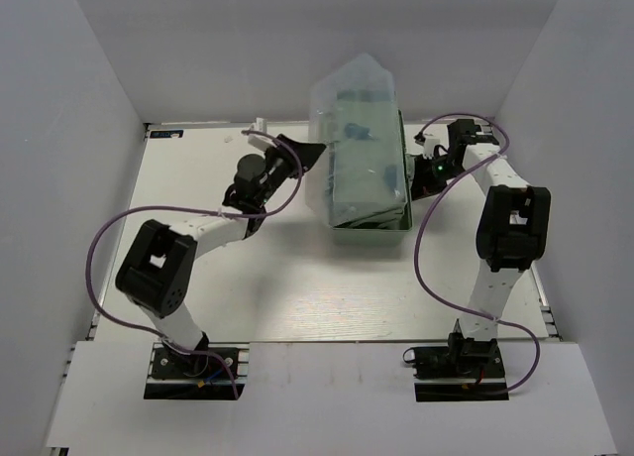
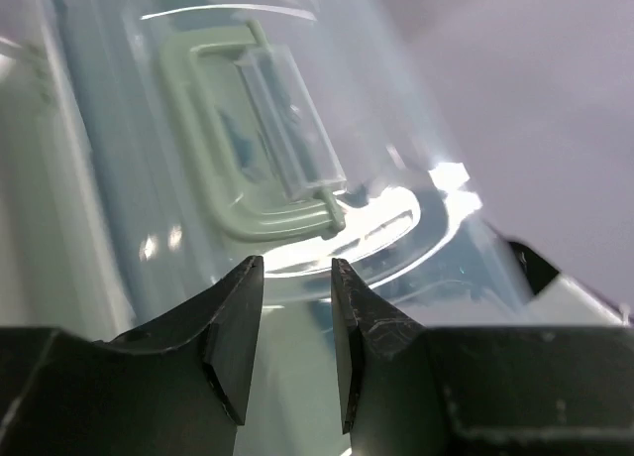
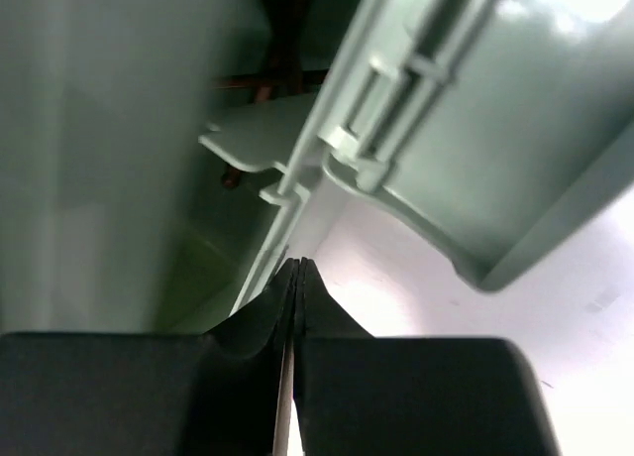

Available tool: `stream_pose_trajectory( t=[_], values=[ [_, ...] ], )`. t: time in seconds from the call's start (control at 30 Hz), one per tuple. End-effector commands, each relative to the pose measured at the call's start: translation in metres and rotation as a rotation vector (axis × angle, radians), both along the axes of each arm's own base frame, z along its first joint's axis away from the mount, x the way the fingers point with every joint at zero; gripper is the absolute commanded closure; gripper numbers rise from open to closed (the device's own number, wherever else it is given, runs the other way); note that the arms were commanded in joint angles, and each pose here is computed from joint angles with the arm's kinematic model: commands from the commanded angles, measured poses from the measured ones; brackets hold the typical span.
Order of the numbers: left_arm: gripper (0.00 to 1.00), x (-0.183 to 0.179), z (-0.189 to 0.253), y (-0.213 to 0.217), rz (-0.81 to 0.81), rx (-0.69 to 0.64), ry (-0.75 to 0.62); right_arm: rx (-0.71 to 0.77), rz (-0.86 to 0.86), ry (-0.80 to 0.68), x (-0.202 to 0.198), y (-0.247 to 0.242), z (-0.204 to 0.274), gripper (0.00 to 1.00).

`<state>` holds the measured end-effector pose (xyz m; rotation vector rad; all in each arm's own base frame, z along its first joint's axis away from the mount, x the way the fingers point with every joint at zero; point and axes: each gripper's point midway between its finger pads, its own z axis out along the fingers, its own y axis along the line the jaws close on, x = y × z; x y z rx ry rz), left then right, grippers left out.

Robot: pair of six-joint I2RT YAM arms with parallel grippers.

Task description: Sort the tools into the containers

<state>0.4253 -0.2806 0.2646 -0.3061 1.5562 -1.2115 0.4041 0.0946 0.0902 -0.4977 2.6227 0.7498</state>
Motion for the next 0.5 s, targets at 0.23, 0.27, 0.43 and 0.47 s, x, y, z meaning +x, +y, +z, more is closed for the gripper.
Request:
stream_pose_trajectory(
  t=[0.23, 0.27, 0.43, 0.47],
  values=[
    [0.54, -0.025, 0.009, -0.009, -0.066, 0.116, -0.013, -0.031, -0.101, -0.112, 0.002, -0.003, 0.023, 1.0],
    [0.52, -0.023, 0.015, 0.004, 0.001, 0.129, -0.018, -0.085, -0.142, -0.112, 0.002, -0.014, 0.017, 1.0],
    [0.46, -0.047, 0.037, 0.056, 0.171, 0.254, -0.027, -0.196, -0.242, -0.175, 0.012, -0.038, 0.023, 1.0],
    [0.46, -0.048, 0.025, 0.059, 0.177, 0.276, 0.007, -0.206, -0.259, -0.212, 0.014, -0.041, 0.034, 1.0]
  ],
)
